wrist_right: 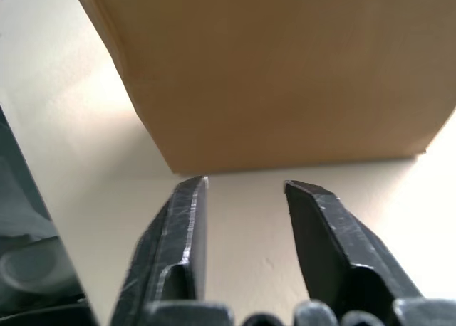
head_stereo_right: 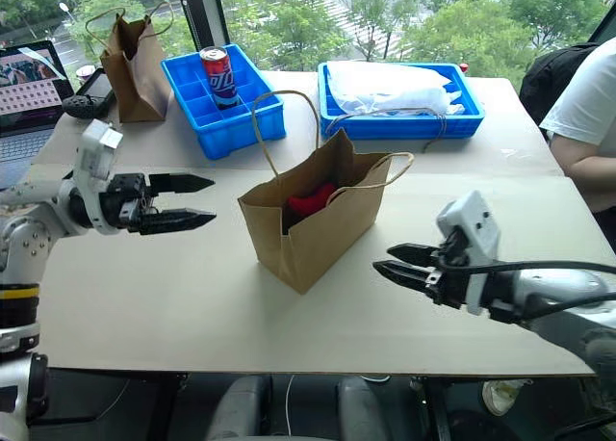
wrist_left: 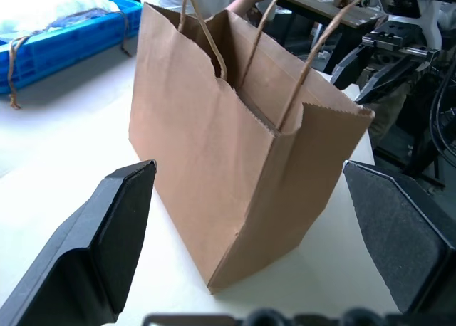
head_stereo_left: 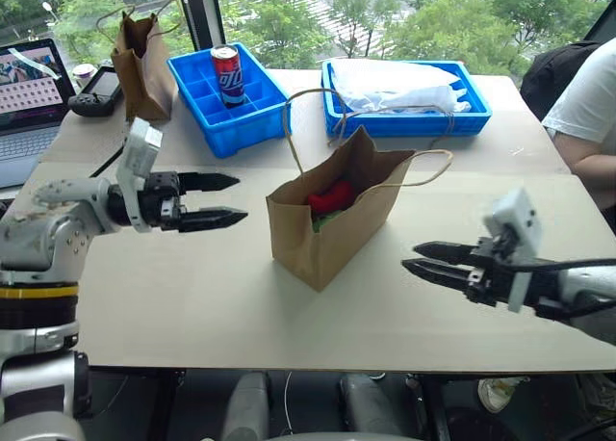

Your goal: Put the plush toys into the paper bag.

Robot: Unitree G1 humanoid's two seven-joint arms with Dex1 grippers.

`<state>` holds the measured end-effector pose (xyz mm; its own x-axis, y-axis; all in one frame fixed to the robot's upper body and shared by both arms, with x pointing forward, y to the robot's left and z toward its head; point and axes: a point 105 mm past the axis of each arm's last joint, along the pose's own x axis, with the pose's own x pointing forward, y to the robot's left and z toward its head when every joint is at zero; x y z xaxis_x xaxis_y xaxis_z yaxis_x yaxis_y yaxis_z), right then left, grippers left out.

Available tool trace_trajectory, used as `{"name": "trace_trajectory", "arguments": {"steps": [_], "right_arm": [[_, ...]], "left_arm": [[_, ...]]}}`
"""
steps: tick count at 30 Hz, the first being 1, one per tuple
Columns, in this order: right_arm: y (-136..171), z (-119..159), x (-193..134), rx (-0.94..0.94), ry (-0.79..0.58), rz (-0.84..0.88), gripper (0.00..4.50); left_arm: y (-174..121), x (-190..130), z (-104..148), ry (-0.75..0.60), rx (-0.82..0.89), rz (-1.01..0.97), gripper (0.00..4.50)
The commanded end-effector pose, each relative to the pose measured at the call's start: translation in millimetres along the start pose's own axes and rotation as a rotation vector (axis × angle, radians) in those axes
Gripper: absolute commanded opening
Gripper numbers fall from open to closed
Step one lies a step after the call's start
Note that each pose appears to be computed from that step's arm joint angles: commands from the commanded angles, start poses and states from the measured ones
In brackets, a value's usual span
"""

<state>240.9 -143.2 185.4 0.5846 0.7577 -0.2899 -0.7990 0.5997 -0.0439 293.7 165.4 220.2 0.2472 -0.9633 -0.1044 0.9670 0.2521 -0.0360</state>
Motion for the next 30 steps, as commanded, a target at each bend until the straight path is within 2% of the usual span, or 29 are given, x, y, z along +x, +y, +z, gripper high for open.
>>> {"name": "trace_trajectory", "arguments": {"steps": [1, 2, 11, 16, 30], "right_arm": [[-2, 17, 20, -0.122, -0.117, -0.042, 0.33], [-2, 17, 25, -0.136, -0.123, -0.045, 0.03], [-3, 25, 64, -0.205, -0.224, -0.068, 0.03], [6, 32, 81, -0.192, -0.28, -0.039, 0.03], [12, 31, 101, -0.167, -0.296, -0.041, 0.03]], "left_arm": [[-12, 13, 0, -0.001, 0.043, -0.02, 4.5], [-11, 16, -2, -0.006, 0.04, -0.008, 4.5], [-6, 44, -11, -0.049, -0.023, 0.04, 4.5], [-17, 60, -15, -0.048, -0.039, -0.011, 4.5], [-28, 75, -26, -0.034, -0.096, -0.032, 4.5]]}}
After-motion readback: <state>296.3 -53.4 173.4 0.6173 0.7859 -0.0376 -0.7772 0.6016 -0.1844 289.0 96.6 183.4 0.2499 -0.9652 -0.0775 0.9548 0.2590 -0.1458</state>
